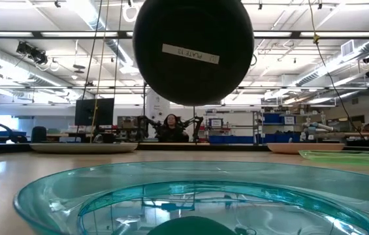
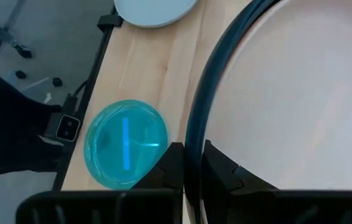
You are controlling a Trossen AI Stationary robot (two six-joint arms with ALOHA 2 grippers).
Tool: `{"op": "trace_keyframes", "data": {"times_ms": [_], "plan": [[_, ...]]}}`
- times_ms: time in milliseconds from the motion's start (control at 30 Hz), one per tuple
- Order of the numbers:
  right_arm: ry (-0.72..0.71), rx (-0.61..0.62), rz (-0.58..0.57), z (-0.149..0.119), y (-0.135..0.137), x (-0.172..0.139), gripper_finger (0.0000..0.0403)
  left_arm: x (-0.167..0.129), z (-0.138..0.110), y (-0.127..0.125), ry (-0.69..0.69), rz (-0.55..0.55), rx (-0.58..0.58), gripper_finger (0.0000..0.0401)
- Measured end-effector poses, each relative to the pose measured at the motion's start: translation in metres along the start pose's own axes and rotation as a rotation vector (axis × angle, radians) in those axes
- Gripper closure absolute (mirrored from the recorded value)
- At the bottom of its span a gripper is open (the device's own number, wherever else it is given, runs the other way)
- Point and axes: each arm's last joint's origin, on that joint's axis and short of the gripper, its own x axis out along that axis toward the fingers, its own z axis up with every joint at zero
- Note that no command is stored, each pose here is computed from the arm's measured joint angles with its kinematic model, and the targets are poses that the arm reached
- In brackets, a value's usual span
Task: Stack plastic plates
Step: Stack the stacked plates on the gray plate
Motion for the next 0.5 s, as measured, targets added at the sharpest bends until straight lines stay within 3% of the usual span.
{"op": "trace_keyframes", "data": {"times_ms": [267, 500], "plan": [[-0.052, -0.017, -0.001, 0.005, 0.0, 0.0, 0.0372, 0.039, -0.004, -0.008, 0.081, -0.03, 0.064, 0.0083], [-0.068, -0.051, 0.008, 0.006, 0.004, 0.001, 0.037, 0.05, -0.009, -0.004, 0.134, -0.017, 0.042, 0.0087]]}}
